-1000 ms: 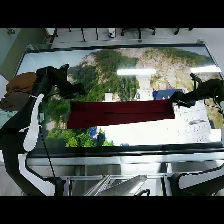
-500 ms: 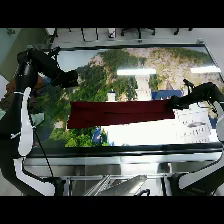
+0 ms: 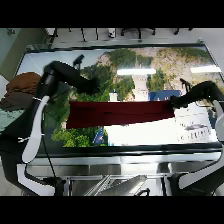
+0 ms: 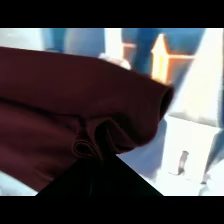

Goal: Fold the shirts.

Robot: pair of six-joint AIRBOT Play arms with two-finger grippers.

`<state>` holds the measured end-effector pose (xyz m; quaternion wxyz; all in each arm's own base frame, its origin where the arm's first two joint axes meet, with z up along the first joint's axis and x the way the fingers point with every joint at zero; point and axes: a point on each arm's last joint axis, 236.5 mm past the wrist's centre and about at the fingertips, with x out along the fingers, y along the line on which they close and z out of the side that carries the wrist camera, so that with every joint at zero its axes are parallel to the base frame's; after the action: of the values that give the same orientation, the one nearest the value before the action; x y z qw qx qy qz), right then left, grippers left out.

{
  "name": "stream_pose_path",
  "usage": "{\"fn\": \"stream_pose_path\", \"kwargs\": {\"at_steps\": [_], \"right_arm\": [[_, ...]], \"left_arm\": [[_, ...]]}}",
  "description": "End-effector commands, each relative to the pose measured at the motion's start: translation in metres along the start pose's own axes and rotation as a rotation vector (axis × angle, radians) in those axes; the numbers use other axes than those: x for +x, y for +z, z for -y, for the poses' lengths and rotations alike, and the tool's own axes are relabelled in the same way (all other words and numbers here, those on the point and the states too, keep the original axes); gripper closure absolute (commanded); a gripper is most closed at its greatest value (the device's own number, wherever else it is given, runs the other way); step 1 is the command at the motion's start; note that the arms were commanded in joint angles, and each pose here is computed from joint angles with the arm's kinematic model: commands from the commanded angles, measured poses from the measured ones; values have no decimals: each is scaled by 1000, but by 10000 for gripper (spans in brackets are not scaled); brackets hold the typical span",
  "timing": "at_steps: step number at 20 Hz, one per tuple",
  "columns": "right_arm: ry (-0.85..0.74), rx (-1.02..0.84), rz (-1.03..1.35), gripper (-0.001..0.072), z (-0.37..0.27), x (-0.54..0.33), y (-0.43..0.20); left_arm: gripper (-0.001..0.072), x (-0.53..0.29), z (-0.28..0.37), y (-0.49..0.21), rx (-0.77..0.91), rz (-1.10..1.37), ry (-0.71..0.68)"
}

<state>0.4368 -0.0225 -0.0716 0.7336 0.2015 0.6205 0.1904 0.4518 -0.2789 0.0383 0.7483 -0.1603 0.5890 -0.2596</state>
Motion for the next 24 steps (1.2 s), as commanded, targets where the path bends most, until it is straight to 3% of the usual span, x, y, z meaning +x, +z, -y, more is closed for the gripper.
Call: {"fn": "stream_pose_path", "kwargs": {"at_steps": [1, 8, 15, 19, 22, 24], "right_arm": [[40, -96, 49, 691, -53, -63, 7], [1, -320, 241, 691, -161, -176, -8], [5, -302, 230, 691, -175, -184, -22], [30, -247, 194, 691, -173, -175, -28], [80, -203, 203, 691, -197, -161, -22], [164, -255, 211, 691, -251, -121, -16]], "left_arm": [[695, 89, 36, -28, 61, -20, -30], [695, 219, 113, -88, 147, -133, -127], [696, 226, 144, -92, 54, -159, -213], [696, 104, 151, -43, 128, -127, -265], [696, -80, 138, 18, 207, 116, -259], [696, -208, 109, 34, 193, 360, -194]]}}
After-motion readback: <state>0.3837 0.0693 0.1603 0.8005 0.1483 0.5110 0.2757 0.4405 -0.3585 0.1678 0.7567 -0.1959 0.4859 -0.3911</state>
